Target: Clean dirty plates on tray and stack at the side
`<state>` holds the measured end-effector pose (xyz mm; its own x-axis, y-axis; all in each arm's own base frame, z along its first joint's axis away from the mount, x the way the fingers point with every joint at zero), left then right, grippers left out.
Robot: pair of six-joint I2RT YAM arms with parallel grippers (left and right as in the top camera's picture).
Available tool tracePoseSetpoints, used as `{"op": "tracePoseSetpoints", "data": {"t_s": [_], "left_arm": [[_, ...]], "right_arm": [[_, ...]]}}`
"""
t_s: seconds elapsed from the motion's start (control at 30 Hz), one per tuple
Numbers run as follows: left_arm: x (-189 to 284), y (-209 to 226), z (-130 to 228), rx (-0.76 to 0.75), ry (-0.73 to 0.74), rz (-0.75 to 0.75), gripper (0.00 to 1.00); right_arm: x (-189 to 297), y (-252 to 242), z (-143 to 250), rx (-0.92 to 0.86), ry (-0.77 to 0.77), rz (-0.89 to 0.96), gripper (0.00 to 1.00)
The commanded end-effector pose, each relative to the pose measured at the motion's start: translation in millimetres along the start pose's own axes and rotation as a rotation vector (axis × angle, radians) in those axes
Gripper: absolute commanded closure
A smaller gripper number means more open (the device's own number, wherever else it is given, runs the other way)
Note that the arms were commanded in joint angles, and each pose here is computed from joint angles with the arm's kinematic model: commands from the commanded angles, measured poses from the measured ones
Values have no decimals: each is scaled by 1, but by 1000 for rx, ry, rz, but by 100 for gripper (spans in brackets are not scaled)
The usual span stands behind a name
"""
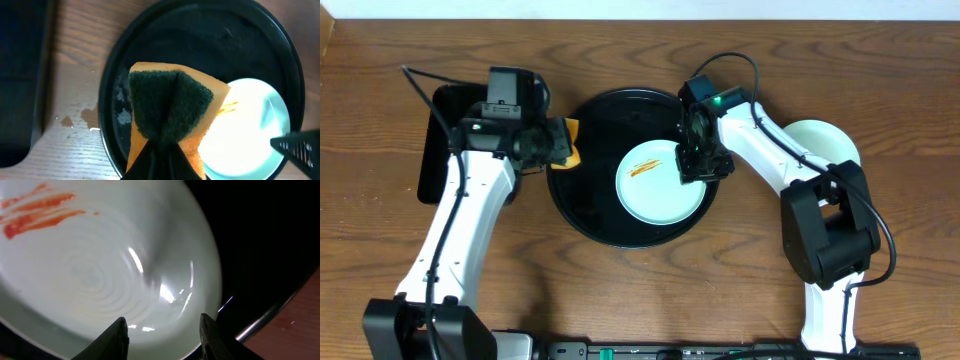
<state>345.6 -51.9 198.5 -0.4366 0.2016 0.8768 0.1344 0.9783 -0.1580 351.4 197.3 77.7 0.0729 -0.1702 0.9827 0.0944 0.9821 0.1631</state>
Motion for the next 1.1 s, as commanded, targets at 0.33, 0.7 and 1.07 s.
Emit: {"op": "tracePoseSetpoints", "data": {"t_s": [0.33,0.7,1.07], "left_arm": [[-1,-36,-9,-260,-54,54,93],[-1,-37,-13,-265,-77,54,93],[-1,-37,-13,-265,-77,54,93]], "right_arm": [[8,-11,-18,58,-78,56,52],[16,-7,-33,59,-145,27,54],[19,-19,-38,69,-182,121,54]]}}
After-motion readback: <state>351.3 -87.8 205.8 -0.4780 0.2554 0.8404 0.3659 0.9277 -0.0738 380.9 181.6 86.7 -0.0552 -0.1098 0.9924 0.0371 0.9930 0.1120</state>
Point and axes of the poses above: each gripper's point midway between its finger pads, its own x axis back along the fingers, its own y axis along the line the jaws close on, z = x × y, the point moved 5 cm from there along x, back along the fingers, and after that the axes turned 15 degrees about -x, right-handed, at the moved point
